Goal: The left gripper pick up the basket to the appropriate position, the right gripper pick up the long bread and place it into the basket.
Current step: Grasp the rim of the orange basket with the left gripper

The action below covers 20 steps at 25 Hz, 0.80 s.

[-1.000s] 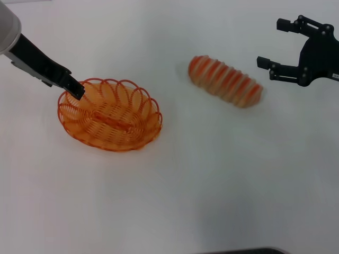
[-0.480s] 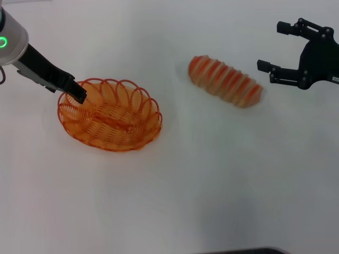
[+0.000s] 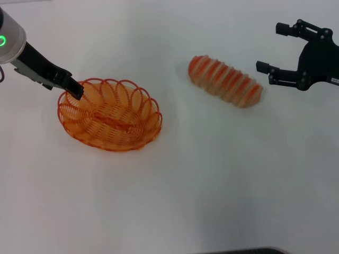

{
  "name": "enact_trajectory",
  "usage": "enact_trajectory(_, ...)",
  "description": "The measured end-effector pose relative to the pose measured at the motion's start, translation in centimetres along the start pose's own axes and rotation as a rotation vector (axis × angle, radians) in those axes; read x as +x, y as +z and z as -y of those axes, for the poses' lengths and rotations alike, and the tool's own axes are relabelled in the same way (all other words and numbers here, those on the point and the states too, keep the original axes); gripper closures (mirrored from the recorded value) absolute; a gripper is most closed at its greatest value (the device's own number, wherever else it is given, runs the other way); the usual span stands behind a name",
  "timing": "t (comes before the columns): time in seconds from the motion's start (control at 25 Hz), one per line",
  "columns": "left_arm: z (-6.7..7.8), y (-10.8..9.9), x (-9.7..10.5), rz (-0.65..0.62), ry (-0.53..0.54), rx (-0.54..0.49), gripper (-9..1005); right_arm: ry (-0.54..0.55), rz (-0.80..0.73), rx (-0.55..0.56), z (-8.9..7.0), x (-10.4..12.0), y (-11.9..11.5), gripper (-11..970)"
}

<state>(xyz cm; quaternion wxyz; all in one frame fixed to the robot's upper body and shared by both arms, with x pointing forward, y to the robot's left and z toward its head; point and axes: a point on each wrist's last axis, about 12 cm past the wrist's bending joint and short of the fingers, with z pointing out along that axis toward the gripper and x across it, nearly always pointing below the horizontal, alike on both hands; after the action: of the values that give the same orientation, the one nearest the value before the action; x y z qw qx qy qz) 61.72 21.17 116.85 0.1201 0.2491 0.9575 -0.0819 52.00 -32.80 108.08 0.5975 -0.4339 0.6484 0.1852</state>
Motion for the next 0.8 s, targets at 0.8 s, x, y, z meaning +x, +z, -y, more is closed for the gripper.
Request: enact_trajectory(0.8, -0.3, 1.3, 0.2, -0.038, -0.048, 0.009, 279, -0.024, -0.014, -0.041, -0.3, 0.0, 0.4, 78)
